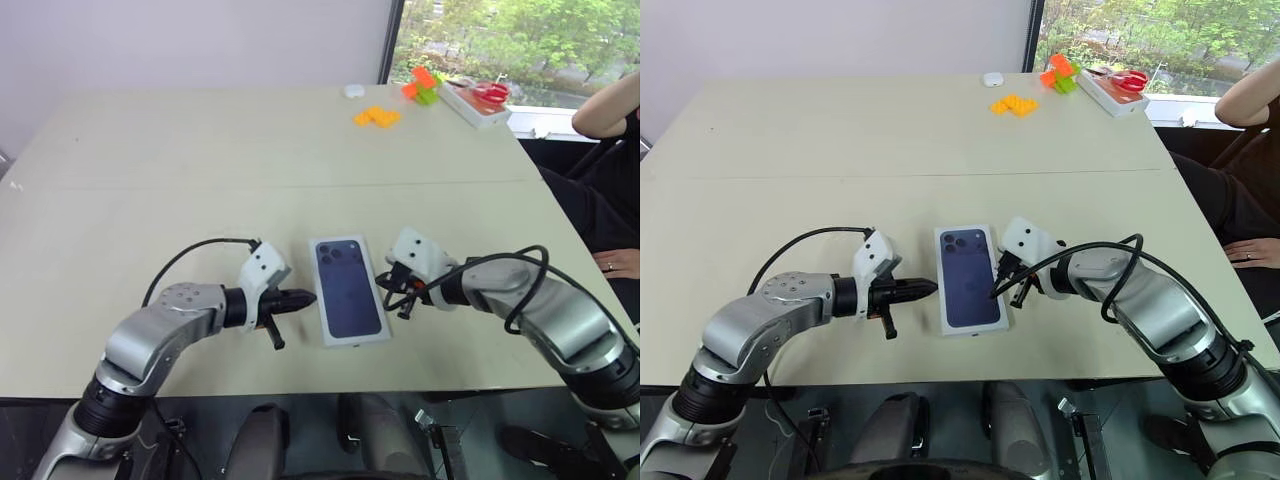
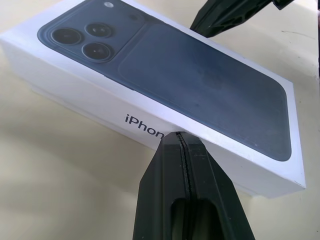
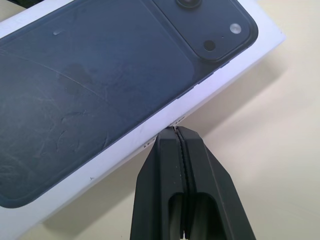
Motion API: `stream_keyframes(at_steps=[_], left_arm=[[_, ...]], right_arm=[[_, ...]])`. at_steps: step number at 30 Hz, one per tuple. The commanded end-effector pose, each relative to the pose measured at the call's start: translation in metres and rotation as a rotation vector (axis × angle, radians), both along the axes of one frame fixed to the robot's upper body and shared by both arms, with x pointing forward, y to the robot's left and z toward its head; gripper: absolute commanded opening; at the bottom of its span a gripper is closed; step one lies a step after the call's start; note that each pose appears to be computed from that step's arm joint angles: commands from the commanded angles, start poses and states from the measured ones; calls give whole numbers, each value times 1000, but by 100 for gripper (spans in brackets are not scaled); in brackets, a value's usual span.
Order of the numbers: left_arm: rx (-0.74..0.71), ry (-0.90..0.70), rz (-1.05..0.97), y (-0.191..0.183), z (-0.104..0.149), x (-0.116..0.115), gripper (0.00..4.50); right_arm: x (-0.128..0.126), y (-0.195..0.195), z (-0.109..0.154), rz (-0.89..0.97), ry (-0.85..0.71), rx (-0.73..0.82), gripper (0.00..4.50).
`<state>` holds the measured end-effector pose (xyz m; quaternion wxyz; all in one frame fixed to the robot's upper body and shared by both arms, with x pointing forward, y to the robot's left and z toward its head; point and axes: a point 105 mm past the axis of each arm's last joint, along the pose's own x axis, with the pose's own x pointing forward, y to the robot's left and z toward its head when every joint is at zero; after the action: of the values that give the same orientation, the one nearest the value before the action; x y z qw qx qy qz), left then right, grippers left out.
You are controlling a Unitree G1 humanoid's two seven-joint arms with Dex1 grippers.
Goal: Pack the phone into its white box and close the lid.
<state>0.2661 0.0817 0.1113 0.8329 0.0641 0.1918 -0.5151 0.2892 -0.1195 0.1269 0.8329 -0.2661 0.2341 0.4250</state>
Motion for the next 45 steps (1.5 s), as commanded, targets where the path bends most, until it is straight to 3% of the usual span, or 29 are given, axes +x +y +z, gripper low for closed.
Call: stream_keyframes(at_steps=[1, 6, 12, 17, 23, 31, 35, 38, 41, 45], left_arm=[[-12, -27, -5, 4, 7, -1, 0], [-95, -32, 30, 20, 26, 4, 0], [-163, -98, 159, 10, 46, 44, 0], [-69, -106, 197, -10, 32, 66, 0], [86, -36, 166, -20, 2, 67, 0], [94, -21, 175, -17, -3, 66, 0], [-95, -152, 239, -1, 35, 72, 0], [-181, -216, 364, 34, 54, 77, 0], [-215, -246, 500, 83, 61, 74, 0], [-97, -287, 678, 154, 50, 52, 0]], right_arm=[[-3, 2, 16, 46, -73, 4, 2], [0, -27, 32, 23, -125, -1, 2], [-36, -18, 42, 194, -66, 142, 2], [-60, -1, 17, 279, 29, 130, 2], [-57, -1, -15, 197, 93, 70, 2], [-55, -3, -19, 178, 95, 44, 2], [-33, -2, 12, 118, -55, 147, 2], [-5, -14, 35, -21, -197, 227, 2], [24, -41, 46, -198, -290, 268, 2], [46, -90, 41, -383, -325, 284, 2]])
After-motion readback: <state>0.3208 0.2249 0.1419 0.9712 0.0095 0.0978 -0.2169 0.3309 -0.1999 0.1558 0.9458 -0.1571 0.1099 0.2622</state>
